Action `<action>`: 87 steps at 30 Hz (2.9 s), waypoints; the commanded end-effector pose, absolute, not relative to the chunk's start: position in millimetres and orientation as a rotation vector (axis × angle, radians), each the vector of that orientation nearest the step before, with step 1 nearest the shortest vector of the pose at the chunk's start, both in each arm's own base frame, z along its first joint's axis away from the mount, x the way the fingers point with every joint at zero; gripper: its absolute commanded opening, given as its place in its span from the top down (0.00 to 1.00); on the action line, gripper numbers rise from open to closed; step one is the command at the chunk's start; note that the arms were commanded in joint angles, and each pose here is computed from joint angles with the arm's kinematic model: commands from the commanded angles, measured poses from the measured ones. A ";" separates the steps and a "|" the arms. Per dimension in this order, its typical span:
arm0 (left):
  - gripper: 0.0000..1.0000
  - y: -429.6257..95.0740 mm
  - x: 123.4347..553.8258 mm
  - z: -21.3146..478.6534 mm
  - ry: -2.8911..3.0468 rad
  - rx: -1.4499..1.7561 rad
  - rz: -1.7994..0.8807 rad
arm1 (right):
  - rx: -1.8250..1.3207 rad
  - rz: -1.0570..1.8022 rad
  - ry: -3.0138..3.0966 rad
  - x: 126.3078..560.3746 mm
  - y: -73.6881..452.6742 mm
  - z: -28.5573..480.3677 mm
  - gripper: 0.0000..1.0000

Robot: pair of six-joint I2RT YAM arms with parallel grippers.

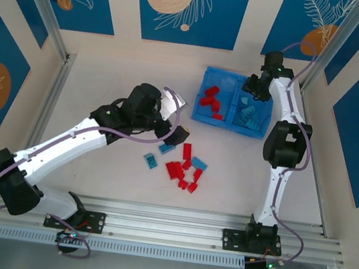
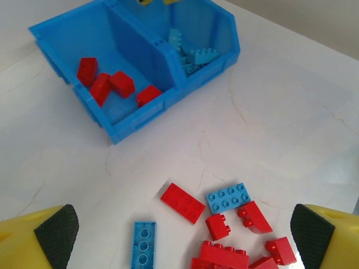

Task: Sort the legos into containers by color

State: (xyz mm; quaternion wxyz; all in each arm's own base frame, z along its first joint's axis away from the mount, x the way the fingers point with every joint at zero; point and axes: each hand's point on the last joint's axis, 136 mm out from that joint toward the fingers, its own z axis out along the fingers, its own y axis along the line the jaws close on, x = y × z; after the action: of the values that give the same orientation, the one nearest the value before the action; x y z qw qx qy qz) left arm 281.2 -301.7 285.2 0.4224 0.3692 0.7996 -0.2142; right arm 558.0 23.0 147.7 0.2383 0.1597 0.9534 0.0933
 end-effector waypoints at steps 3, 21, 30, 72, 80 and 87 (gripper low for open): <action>0.00 -276.9 288.7 282.7 2.141 0.672 -0.470 | 0.423 0.375 2.586 539.5 34.6 187.1 0.48; 0.04 -249.6 294.4 119.9 2.807 0.792 -0.072 | 0.015 0.793 2.575 282.8 148.4 214.6 0.30; 0.08 -270.4 329.3 70.6 2.865 0.892 0.015 | -0.015 0.772 2.546 222.4 152.7 207.2 0.05; 0.63 -443.8 376.6 242.9 2.387 0.702 -0.933 | 0.514 0.624 2.358 268.6 94.4 250.3 0.04; 0.63 -508.8 428.7 251.6 2.192 0.560 -1.061 | 0.644 0.541 2.236 262.2 65.7 267.8 0.06; 0.63 -541.9 466.4 246.3 2.031 0.393 -1.044 | 0.664 0.523 2.214 251.7 57.6 273.2 0.07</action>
State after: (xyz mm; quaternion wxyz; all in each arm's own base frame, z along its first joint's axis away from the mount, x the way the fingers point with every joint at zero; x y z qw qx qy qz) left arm 452.9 -522.4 192.6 0.3212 0.1879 0.8501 -0.3726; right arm 255.9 67.3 263.1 0.3644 0.2394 0.8741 0.2140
